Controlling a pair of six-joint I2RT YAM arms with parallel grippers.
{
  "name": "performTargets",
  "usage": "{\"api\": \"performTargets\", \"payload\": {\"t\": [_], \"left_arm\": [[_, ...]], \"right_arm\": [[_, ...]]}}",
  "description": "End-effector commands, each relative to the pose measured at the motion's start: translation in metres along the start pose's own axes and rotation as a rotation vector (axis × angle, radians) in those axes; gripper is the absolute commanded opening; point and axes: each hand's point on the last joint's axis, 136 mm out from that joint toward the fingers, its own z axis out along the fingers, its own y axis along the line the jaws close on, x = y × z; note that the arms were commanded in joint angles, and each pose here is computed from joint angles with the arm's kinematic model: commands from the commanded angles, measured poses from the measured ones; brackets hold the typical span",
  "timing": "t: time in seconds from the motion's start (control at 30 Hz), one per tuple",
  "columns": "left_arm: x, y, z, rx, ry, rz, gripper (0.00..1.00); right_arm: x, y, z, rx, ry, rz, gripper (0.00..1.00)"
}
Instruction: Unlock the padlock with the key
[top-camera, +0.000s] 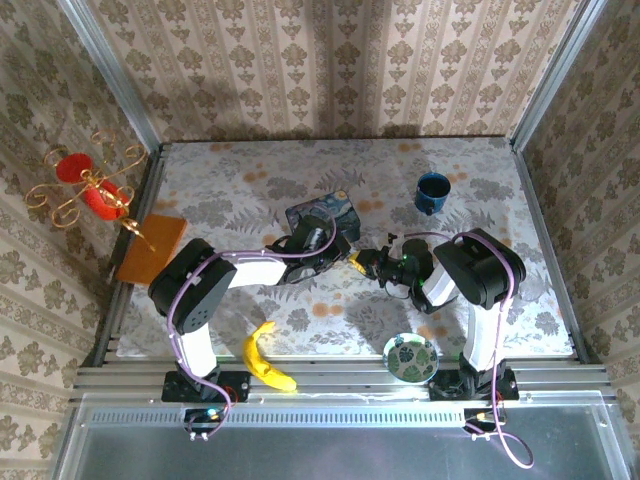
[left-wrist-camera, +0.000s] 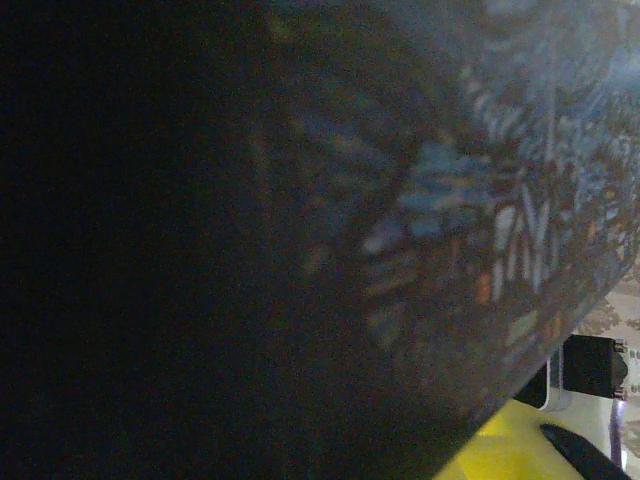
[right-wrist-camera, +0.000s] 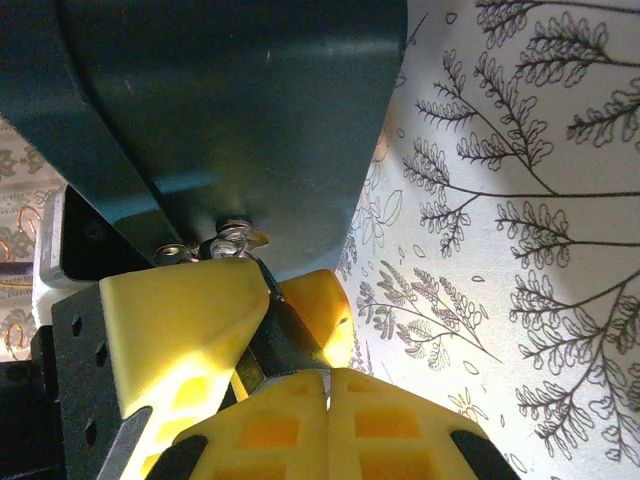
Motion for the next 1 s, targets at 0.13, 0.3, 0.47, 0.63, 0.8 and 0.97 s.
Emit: {"api": "performTargets", "payload": {"t": [0.13, 0.3, 0.47, 0.63, 0.8, 0.97], "left_arm": [[0.027, -0.026, -0.006, 0.105, 0.104, 0.001, 0.00], [0.027, -0.020, -0.006, 0.094, 0.101, -0.012, 0.00], [0.025, -0.018, -0.006, 0.087, 0.093, -0.018, 0.00], [0.024, -0.017, -0.006, 0.083, 0.093, -0.024, 0.00], [0.023, -0.013, -0.006, 0.069, 0.094, -0.027, 0.00], [0.027, -0.006, -0.003, 0.047, 0.105, -0.035, 0.00]], "right_arm": [[-0.011, -0.007, -0.002, 0.018, -0.069, -0.001, 0.16], [-0.011, -0.012, -0.005, 0.041, -0.077, -0.015, 0.19], [-0.009, -0.014, -0.010, 0.085, -0.081, -0.046, 0.26], [-0.007, -0.021, -0.023, 0.195, -0.089, -0.101, 0.36], [-0.007, -0.016, -0.044, 0.323, -0.105, -0.209, 0.41], [-0.014, 0.005, -0.076, 0.433, -0.168, -0.352, 0.44]]}}
